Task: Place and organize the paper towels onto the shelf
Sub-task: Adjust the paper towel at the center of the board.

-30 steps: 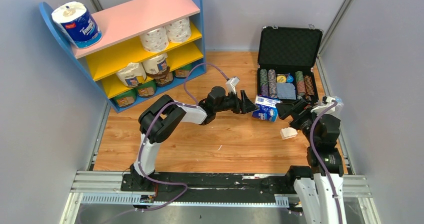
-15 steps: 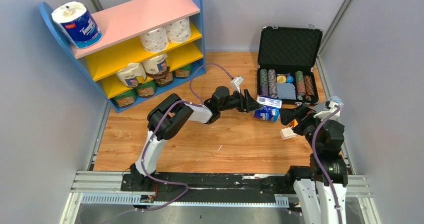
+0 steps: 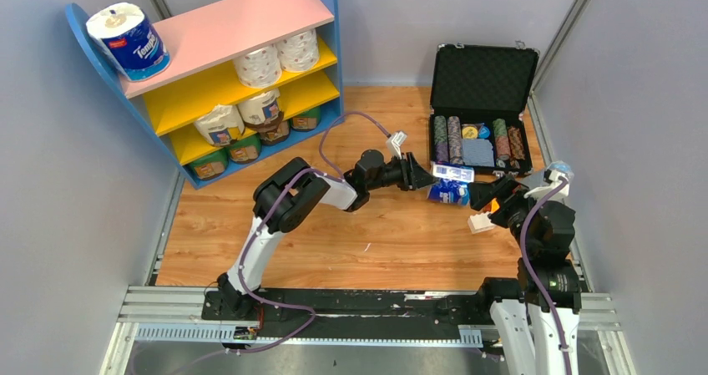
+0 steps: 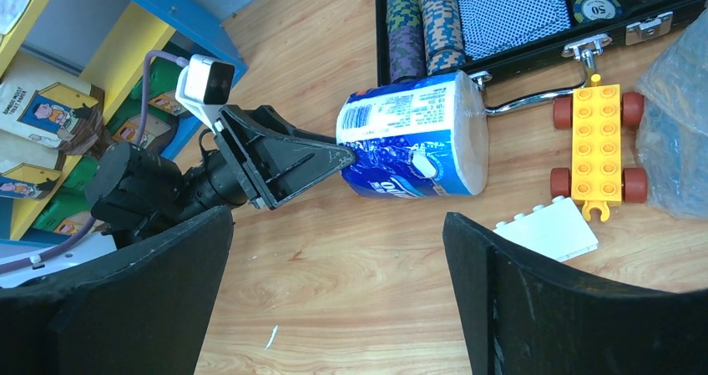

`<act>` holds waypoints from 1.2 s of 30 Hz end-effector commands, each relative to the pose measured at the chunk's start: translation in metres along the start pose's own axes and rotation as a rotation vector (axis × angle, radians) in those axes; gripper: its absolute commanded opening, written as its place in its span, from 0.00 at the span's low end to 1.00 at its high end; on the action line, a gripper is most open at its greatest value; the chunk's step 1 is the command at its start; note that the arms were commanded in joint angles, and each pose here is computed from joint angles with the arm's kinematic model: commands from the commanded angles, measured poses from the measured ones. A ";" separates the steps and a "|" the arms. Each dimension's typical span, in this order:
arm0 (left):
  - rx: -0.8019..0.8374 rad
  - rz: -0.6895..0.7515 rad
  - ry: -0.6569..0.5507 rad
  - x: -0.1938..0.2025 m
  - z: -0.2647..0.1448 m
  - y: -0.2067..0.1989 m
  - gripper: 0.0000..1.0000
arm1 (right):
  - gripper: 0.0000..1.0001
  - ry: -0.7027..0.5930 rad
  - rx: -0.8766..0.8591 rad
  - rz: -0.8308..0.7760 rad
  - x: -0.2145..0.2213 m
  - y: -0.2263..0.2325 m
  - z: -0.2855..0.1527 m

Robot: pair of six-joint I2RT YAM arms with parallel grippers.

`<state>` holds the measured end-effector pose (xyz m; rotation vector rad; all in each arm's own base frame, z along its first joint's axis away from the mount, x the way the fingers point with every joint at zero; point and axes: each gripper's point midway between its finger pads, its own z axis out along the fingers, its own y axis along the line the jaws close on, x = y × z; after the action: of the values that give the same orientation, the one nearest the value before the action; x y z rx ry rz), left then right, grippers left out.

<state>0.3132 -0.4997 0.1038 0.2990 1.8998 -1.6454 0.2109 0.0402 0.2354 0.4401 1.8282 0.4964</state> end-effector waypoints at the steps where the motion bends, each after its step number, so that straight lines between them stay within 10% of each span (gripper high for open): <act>1: 0.110 0.007 -0.063 -0.015 0.009 -0.026 0.53 | 1.00 -0.062 -0.017 -0.024 -0.016 0.007 -0.007; 19: -0.020 0.137 -0.091 -0.030 -0.020 -0.028 0.29 | 1.00 -0.079 -0.022 -0.072 -0.018 0.006 -0.009; 36: -1.011 0.562 0.274 -0.077 -0.201 0.003 0.28 | 1.00 -0.078 -0.041 -0.029 -0.016 0.009 -0.006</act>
<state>0.3255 -0.3682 0.1647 0.4696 2.1577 -0.6580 0.2069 0.0388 0.2422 0.4227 1.7923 0.4864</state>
